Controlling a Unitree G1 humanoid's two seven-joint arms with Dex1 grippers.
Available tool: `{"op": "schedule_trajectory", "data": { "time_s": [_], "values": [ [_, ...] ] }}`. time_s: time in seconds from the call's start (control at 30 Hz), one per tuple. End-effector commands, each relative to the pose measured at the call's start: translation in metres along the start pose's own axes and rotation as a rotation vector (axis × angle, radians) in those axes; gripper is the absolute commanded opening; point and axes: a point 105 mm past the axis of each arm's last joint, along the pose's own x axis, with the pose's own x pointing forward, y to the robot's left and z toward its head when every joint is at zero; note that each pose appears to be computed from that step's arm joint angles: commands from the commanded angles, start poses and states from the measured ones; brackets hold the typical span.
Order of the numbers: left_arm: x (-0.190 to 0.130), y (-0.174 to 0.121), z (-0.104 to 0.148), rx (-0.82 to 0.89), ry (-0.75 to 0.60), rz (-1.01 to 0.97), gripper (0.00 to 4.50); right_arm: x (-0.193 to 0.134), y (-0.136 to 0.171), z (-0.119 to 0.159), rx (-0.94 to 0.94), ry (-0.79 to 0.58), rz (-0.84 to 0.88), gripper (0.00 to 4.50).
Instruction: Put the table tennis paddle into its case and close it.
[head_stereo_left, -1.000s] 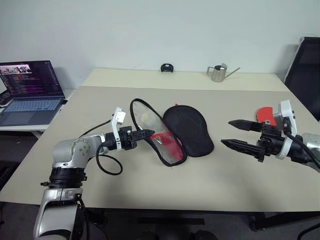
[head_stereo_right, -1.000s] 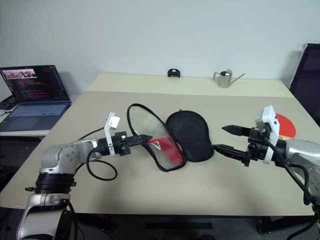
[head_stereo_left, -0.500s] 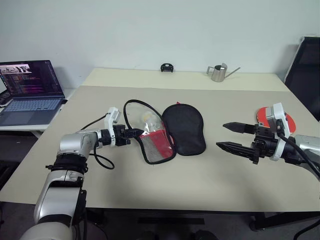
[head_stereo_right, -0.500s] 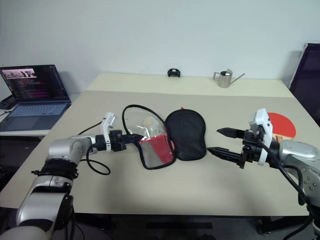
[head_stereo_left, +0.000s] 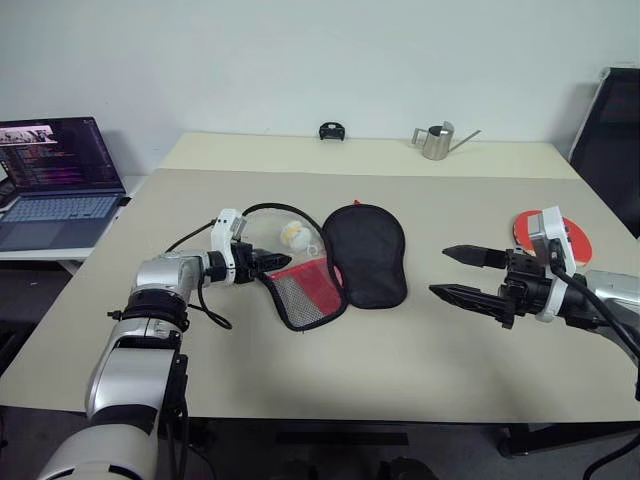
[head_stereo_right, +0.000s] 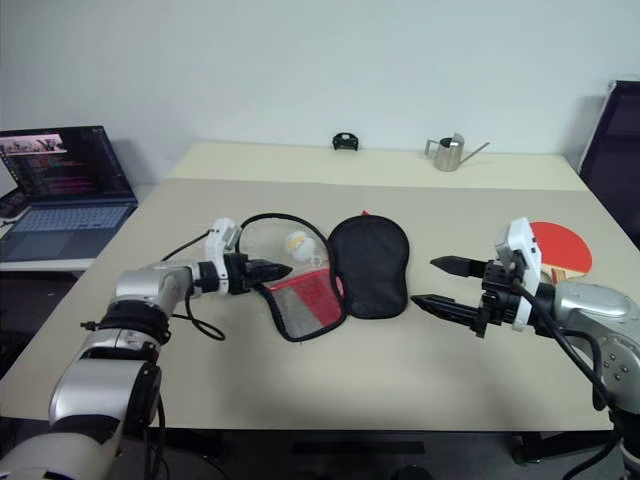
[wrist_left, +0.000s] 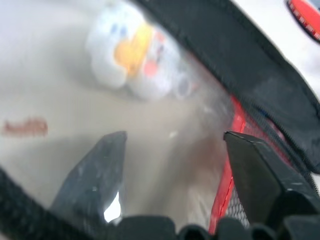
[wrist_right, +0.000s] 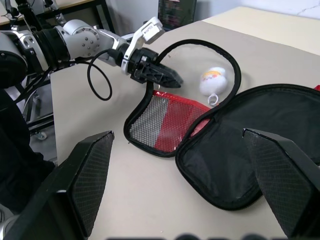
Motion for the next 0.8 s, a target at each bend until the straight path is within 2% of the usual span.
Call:
{"op": "schedule_trajectory", "data": {
  "time_s": [0.03, 0.2, 0.47, 0.53, 0.63, 0.8],
  "values": [
    [-0.023, 0.014, 0.007, 0.042, -0.014, 0.05, 3.22, 0.001, 0.007, 0.01, -0.038, -0.03, 0.019, 4.5],
    [-0.051, 0.035, -0.009, 0.045, 0.018, 0.149, 3.22, 0.003, 0.005, 0.009, -0.031, -0.035, 0.01, 4.5],
    [-0.081, 0.045, -0.023, 0.01, -0.028, 0.218, 3.22, 0.013, -0.006, 0.013, -0.054, -0.063, -0.046, 4.5],
    [-0.101, 0.054, -0.005, 0.025, -0.159, 0.308, 3.22, 0.017, -0.015, 0.013, -0.044, -0.065, -0.095, 4.5],
    [-0.122, 0.047, 0.021, 0.038, -0.303, 0.312, 3.22, 0.022, -0.018, 0.012, -0.003, -0.067, -0.112, 4.5],
    [-0.131, 0.019, 0.044, 0.087, -0.382, 0.219, 3.22, 0.034, -0.023, 0.003, 0.079, -0.045, -0.111, 4.5]
  ]
}}
